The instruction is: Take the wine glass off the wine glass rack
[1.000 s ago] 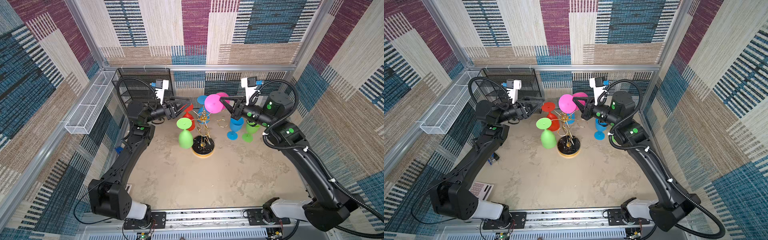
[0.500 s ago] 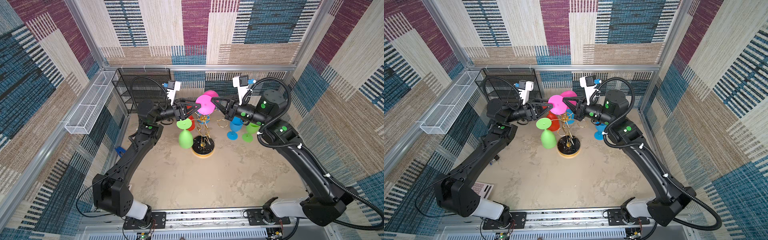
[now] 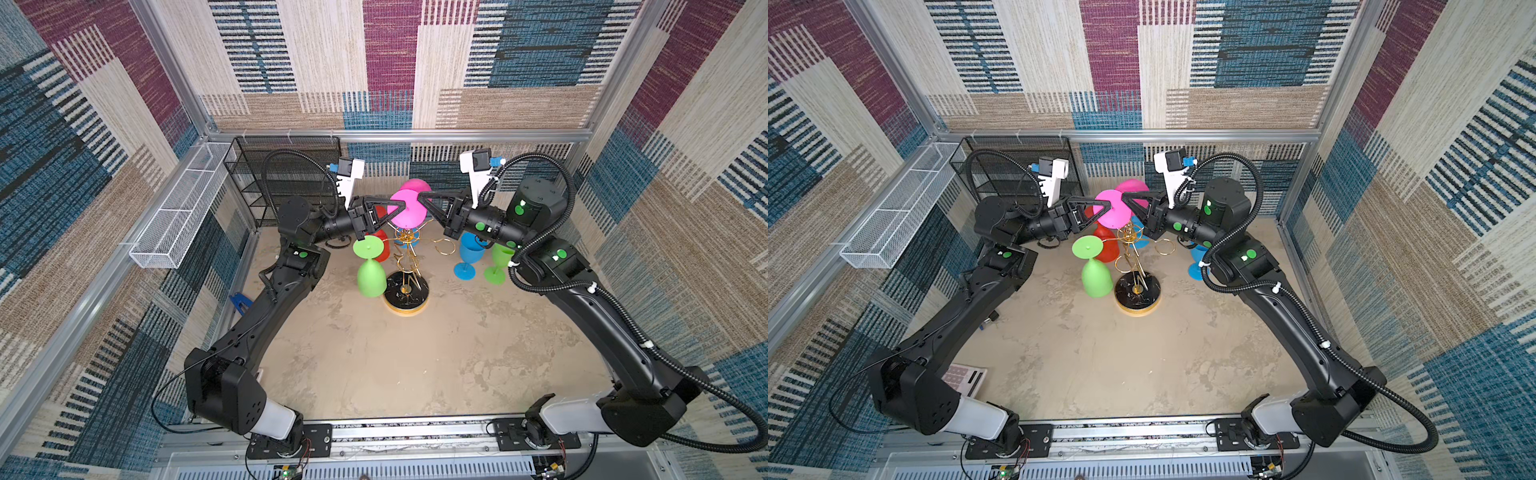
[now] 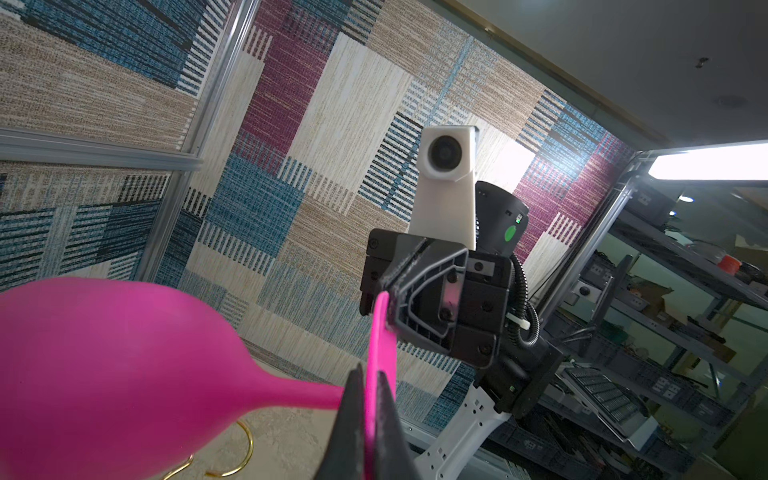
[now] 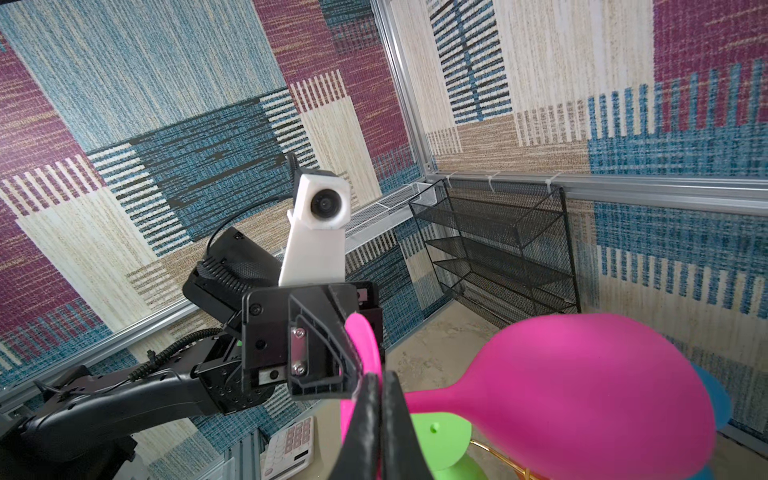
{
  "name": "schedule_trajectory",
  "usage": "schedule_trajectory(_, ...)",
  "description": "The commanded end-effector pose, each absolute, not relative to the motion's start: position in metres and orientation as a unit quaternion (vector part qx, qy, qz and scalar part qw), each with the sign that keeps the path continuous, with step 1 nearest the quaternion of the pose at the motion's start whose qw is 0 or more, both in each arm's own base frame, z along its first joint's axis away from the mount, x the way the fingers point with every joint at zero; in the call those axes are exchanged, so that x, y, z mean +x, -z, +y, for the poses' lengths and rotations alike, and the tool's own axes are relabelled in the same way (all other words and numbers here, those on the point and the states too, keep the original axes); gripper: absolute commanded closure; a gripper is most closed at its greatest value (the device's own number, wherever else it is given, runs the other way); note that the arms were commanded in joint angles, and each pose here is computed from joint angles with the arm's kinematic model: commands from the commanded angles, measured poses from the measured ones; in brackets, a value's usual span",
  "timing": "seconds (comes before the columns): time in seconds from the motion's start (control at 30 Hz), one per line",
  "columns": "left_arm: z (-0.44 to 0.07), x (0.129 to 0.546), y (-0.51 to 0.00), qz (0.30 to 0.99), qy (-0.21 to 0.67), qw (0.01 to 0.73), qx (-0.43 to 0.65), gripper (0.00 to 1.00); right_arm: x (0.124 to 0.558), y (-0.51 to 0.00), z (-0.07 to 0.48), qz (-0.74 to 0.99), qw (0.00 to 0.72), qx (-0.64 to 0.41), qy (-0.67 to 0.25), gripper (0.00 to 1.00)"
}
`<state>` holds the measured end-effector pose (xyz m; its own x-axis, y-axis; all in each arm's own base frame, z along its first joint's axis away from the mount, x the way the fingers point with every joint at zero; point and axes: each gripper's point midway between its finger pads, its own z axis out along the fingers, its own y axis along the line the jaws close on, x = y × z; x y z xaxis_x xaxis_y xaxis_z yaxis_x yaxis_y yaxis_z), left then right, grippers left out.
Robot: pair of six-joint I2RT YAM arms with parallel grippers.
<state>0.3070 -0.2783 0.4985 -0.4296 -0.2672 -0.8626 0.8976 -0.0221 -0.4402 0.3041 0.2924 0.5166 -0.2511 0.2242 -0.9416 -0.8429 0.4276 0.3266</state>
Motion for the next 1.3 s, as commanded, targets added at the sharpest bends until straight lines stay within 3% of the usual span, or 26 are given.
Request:
schedule_trajectory(0.0,-0.279,0.292,-0.509,0.516,0.661,0.444,0.316,1.00,0.306,-0.520,0.293,0.626,0.573,-0.249,-0.468,0.93)
schedule_trajectory(0.03,-0.279,0.294,-0.510,0.518,0.663,0.444,0.308,1.00,0.307,-0.519,0.291,0.628,0.577,-0.246,-0.461,0.83)
schedule_trajectory(0.17,-0.274,0.302,-0.520,0.528,0.677,0.437,0.267,1.00,0.311,-0.522,0.271,0.628,0.624,-0.231,-0.404,0.30)
schedule_trajectory(0.2,-0.273,0.304,-0.523,0.530,0.681,0.435,0.257,1.00,0.309,-0.525,0.263,0.623,0.642,-0.230,-0.383,0.22)
schedule_trajectory(0.4,-0.270,0.310,-0.526,0.557,0.676,0.428,0.223,1.00,0.304,-0.517,0.228,0.590,0.725,-0.235,-0.266,0.00)
schedule_trajectory(0.7,-0.269,0.310,-0.529,0.561,0.686,0.413,0.210,1.00,0.318,-0.478,0.238,0.535,0.769,-0.302,-0.177,0.01)
schedule_trajectory(1.27,-0.264,0.300,-0.535,0.563,0.690,0.402,0.211,1.00,0.374,-0.463,0.292,0.498,0.775,-0.350,-0.172,0.01)
